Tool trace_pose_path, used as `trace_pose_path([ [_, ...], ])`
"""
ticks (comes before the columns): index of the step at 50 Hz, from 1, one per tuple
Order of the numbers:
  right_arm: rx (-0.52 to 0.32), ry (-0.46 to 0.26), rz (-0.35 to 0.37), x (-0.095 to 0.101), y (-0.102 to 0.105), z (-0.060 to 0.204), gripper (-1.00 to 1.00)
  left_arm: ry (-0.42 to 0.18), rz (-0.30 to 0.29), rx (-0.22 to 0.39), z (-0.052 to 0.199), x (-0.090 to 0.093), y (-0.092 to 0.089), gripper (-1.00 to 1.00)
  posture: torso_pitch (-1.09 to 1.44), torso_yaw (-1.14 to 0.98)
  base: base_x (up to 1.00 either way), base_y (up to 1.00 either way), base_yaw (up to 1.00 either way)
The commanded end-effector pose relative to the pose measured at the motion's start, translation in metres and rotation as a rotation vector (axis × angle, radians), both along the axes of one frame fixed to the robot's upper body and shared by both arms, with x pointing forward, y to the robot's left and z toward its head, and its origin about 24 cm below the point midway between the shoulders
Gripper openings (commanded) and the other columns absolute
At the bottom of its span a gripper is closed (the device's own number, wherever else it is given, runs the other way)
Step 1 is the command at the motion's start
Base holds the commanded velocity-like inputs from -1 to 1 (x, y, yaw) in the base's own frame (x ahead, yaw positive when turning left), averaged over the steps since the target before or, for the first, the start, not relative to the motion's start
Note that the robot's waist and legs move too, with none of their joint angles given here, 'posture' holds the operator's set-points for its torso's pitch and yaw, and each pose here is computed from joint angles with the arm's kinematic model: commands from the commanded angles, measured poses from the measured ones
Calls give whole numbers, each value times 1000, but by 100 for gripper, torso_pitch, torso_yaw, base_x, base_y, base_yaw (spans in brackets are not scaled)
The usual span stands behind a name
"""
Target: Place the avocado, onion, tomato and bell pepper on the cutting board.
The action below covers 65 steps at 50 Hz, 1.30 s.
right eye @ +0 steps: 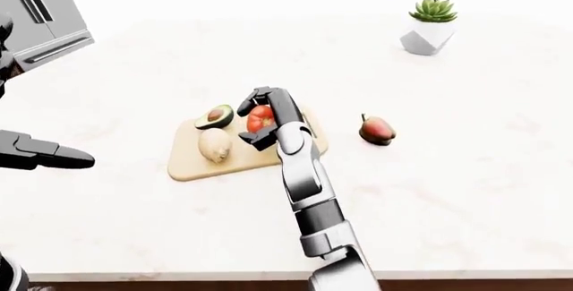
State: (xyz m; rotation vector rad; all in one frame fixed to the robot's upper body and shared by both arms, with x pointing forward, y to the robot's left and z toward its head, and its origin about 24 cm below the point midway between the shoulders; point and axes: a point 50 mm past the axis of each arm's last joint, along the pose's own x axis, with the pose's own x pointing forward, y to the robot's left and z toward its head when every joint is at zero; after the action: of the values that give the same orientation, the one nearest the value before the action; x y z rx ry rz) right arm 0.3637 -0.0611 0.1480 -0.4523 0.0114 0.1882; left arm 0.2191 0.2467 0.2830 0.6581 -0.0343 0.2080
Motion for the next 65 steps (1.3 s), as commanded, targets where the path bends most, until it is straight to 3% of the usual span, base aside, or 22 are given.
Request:
trace_pose_path([
  [1,18,-98,13,0,3,22,-42,-51,8,29,10,-3,-1,100,-21,0,0,0,0],
  [26,20,-68,35,-11,3,13,7,-51,9,31,8,-4,-1,100,-21,0,0,0,0],
  [40,25,-48,40,-15,3,6,18,-49,11,28,5,-3,-1,100,-21,0,0,0,0],
  [49,25,-50,37,-14,1,10,36,-52,9,29,8,-2,-1,100,-21,0,0,0,0],
  [65,23,-57,36,-13,1,11,46,-57,8,29,10,-1,0,100,-21,0,0,0,0],
])
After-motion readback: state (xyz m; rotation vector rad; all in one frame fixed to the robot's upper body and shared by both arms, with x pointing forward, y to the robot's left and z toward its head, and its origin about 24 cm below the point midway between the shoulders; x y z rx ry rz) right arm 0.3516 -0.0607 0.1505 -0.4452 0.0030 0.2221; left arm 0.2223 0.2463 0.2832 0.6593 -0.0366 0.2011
